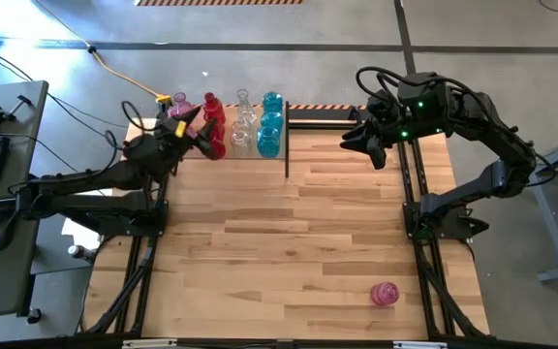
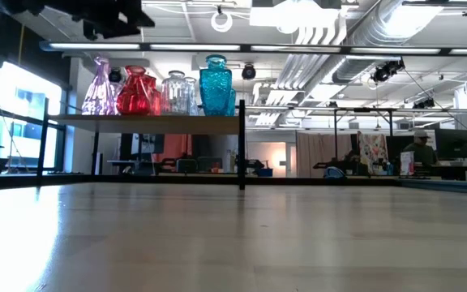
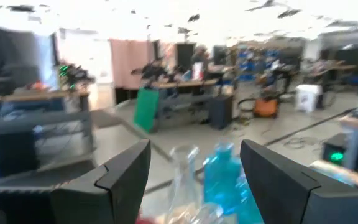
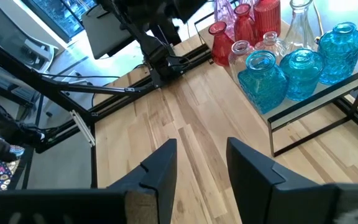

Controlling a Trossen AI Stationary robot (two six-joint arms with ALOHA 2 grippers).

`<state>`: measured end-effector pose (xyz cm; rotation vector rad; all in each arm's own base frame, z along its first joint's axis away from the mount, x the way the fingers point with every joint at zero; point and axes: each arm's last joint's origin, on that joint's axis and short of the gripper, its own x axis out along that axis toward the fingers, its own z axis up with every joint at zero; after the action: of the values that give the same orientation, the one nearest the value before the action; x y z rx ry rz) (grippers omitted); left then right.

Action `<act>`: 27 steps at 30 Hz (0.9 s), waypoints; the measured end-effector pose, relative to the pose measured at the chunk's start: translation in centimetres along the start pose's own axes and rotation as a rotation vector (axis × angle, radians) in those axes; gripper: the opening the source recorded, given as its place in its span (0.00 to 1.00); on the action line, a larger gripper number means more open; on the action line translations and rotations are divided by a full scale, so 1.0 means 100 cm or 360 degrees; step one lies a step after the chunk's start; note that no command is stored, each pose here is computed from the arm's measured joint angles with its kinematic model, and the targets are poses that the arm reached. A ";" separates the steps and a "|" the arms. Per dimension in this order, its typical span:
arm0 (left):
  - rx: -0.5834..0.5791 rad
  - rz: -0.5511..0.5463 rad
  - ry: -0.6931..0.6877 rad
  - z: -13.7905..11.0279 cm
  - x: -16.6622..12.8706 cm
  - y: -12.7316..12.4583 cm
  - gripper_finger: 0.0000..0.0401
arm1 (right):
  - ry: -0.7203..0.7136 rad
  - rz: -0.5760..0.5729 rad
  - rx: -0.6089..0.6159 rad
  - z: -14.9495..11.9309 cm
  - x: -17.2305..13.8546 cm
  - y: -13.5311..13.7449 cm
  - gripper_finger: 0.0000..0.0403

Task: Sort vases onto shelf
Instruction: Put the purple vase on the shelf aligned with the other purple vases

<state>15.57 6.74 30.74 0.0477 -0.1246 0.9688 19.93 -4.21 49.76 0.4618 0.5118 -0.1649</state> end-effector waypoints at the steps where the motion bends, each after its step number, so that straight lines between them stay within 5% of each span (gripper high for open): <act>1: -0.0001 -0.0035 -0.0023 0.005 -0.001 0.000 0.60 | 0.0000 0.0000 0.0000 0.000 0.000 0.000 0.29; 12: -0.0121 -0.0535 0.0113 0.009 -0.026 -0.013 0.60 | 0.0000 0.0001 0.0000 0.000 0.000 0.000 0.29; 27: -0.0206 -0.1273 0.0140 0.000 -0.034 -0.061 0.60 | 0.0003 0.0006 0.0000 0.000 0.000 0.000 0.29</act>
<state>18.68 0.56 30.39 -0.0625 -0.0750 0.1626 19.93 -4.20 49.76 0.4631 0.5126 -0.1607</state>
